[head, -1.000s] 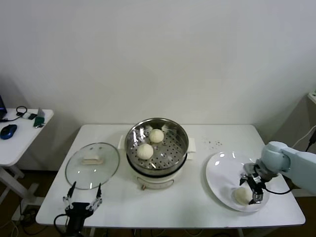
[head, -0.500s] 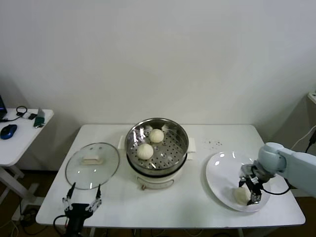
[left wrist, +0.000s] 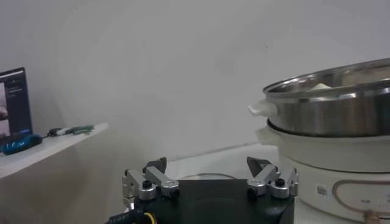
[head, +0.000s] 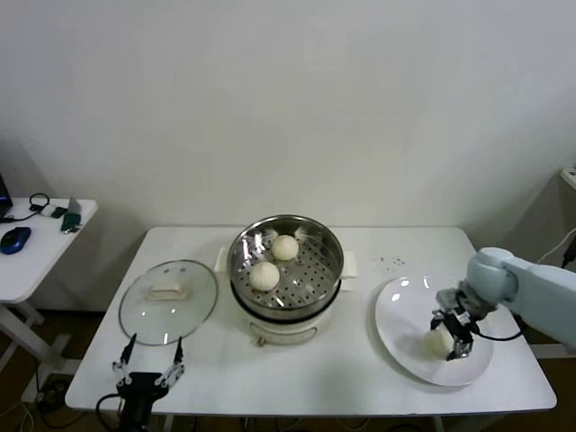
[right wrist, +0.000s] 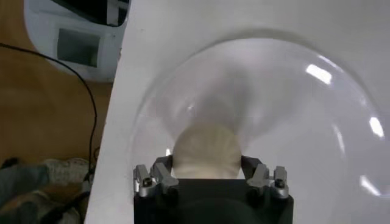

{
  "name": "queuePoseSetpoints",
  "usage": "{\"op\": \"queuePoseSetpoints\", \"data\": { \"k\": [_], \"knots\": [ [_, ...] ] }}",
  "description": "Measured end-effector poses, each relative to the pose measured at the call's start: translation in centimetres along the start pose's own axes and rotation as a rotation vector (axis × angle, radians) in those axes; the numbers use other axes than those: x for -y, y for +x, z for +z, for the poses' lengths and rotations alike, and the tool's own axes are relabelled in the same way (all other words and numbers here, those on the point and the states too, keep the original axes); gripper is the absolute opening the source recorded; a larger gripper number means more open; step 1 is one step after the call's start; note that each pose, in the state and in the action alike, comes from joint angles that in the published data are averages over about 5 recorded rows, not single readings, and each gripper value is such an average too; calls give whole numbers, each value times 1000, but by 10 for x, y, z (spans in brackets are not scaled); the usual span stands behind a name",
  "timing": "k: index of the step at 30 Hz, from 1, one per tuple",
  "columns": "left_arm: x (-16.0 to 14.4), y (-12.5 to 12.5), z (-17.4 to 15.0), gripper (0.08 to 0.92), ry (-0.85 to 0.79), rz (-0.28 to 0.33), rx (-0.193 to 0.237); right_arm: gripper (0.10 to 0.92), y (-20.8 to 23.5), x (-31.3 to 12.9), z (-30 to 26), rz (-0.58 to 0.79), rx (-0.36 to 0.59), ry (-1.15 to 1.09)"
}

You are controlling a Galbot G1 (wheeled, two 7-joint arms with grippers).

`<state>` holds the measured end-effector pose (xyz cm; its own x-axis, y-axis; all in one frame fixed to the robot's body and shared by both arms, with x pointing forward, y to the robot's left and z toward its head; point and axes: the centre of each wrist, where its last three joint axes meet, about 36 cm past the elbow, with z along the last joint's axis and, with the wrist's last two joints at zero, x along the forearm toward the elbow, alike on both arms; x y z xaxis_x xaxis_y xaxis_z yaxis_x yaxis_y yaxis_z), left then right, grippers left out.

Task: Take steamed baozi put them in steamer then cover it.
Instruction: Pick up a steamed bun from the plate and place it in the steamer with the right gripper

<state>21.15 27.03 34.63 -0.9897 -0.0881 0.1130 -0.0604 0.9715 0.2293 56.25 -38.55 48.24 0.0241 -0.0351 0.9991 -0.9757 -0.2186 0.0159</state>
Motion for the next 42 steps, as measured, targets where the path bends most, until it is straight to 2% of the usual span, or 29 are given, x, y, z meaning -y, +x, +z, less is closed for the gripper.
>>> {"op": "queuePoseSetpoints", "data": {
  "k": [10, 17, 23, 32, 42],
  "knots": [
    [-1, 2, -1, 823, 1, -5, 2, 729, 98, 66, -43, 90, -41, 290],
    [-2, 2, 1, 823, 2, -7, -2, 729, 173, 103, -108, 144, -81, 535],
    [-2, 2, 1, 823, 0, -3, -2, 729, 209, 119, -176, 151, -115, 750],
    [-5, 0, 0, 823, -7, 6, 3, 729, 214, 132, -275, 126, -184, 1038],
    [-6, -3, 1, 823, -10, 16, 5, 729, 166, 140, -356, 56, -225, 1265]
  ]
}}
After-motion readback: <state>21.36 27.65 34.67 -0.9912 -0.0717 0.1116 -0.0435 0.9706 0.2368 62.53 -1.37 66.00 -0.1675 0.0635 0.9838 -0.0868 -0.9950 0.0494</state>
